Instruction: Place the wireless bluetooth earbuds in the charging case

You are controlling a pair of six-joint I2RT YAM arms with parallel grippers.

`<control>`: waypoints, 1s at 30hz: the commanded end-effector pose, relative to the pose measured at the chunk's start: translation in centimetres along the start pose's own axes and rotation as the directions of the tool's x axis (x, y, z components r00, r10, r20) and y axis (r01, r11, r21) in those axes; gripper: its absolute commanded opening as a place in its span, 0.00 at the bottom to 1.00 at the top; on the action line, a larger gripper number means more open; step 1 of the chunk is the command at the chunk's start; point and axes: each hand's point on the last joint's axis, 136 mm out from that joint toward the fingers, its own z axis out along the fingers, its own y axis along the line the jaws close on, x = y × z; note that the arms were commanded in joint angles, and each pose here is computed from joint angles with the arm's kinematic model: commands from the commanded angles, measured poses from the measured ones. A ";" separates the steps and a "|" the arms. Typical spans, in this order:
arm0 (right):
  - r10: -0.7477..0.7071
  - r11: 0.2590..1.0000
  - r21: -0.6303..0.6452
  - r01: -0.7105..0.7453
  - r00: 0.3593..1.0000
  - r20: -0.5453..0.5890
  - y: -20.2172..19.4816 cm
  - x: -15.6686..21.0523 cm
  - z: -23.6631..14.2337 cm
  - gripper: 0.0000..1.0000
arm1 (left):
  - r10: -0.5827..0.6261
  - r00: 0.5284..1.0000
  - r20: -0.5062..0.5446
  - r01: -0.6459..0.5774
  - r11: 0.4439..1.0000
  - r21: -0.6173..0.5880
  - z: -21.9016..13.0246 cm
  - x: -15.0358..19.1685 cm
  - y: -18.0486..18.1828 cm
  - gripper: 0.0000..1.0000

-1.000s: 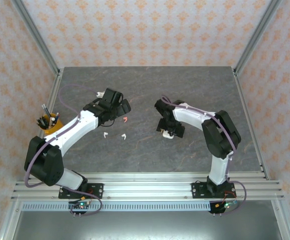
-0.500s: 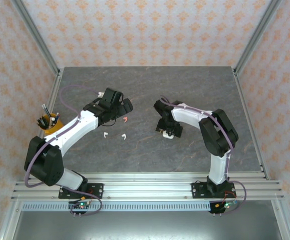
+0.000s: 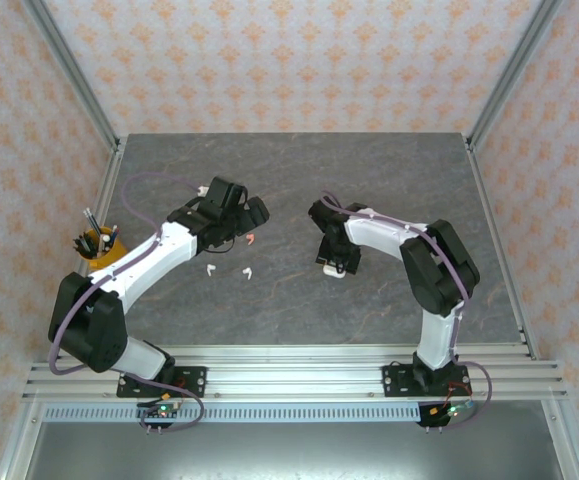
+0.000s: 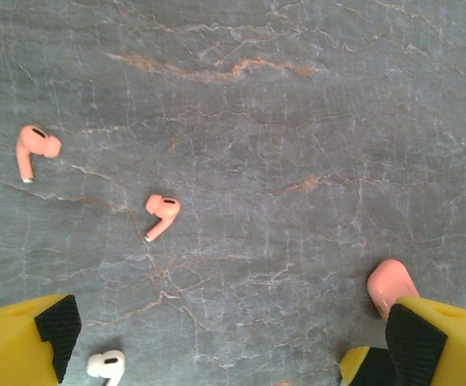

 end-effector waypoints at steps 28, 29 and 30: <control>0.481 0.814 -0.266 -0.517 0.856 -0.189 9.3 -1.9 -2.7 0.44 | 0.056 0.990 -0.127 0.015 0.866 0.500 4.5 8.2 -5.8 0.97; 0.479 0.814 -0.267 -0.515 0.857 -0.192 9.4 -1.9 -2.8 0.44 | 0.085 0.988 -0.126 -0.009 0.862 0.507 4.6 8.6 -6.3 0.96; 0.478 0.815 -0.268 -0.514 0.857 -0.192 9.5 -2.0 -2.9 0.44 | 0.111 0.986 -0.125 -0.032 0.858 0.513 4.6 9.0 -6.7 0.94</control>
